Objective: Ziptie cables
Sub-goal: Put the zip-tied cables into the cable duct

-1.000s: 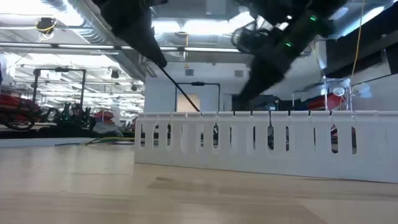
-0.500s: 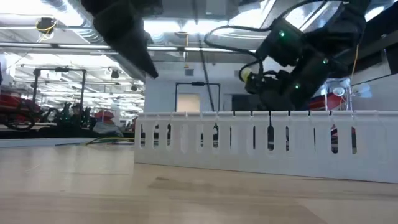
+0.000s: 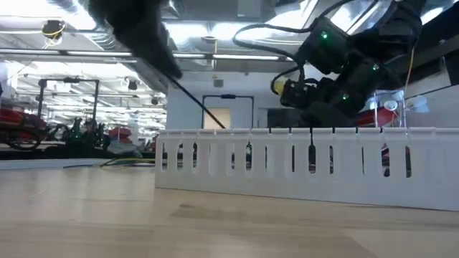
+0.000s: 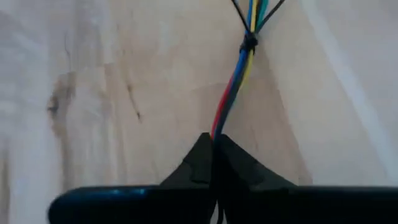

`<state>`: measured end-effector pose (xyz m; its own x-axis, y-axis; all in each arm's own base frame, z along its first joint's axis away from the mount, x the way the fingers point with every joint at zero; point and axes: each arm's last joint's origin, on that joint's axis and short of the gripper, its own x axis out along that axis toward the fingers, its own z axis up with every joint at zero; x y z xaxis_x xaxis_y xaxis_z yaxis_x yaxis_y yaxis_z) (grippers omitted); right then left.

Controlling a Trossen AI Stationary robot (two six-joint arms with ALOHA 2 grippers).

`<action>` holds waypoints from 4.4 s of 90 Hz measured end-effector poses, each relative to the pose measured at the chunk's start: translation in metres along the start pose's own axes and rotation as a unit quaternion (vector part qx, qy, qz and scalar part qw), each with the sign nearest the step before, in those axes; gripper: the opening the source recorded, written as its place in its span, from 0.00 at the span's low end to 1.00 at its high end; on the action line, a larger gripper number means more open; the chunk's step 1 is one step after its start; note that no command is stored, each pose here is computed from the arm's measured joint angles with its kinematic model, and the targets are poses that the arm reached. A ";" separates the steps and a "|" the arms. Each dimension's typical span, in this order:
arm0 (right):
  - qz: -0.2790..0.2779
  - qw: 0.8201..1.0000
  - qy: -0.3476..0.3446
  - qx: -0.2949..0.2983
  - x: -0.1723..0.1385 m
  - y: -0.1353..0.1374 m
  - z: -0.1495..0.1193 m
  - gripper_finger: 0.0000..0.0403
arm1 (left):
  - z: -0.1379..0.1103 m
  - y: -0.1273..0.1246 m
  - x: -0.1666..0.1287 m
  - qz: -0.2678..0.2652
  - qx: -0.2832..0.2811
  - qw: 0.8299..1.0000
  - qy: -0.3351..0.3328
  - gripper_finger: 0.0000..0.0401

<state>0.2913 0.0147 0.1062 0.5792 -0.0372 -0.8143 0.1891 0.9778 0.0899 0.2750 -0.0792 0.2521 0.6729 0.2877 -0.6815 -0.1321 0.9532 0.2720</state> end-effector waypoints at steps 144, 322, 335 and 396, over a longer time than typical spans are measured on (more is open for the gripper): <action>0.044 0.997 -0.031 -0.055 -0.070 0.077 0.074 0.00 | 0.000 -0.002 0.098 -0.017 0.082 0.996 0.010 0.07; 0.028 0.997 0.005 -0.073 -0.071 0.074 0.068 0.00 | -0.033 0.016 0.176 -0.036 0.060 0.997 -0.016 0.45; 0.037 0.997 0.005 -0.071 -0.078 0.082 0.064 0.00 | -0.036 0.018 0.170 -0.008 0.068 0.998 0.015 0.17; 0.056 0.996 0.073 0.002 -0.108 0.129 0.038 0.00 | -0.016 -0.039 0.041 -0.076 0.085 0.993 -0.005 0.00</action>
<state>0.2834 0.1375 0.2279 0.4757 0.1033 -0.8735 0.1324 0.9733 0.1872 0.2961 -0.1032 0.2020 0.6830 0.1390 -0.7170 0.0968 0.9558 0.2775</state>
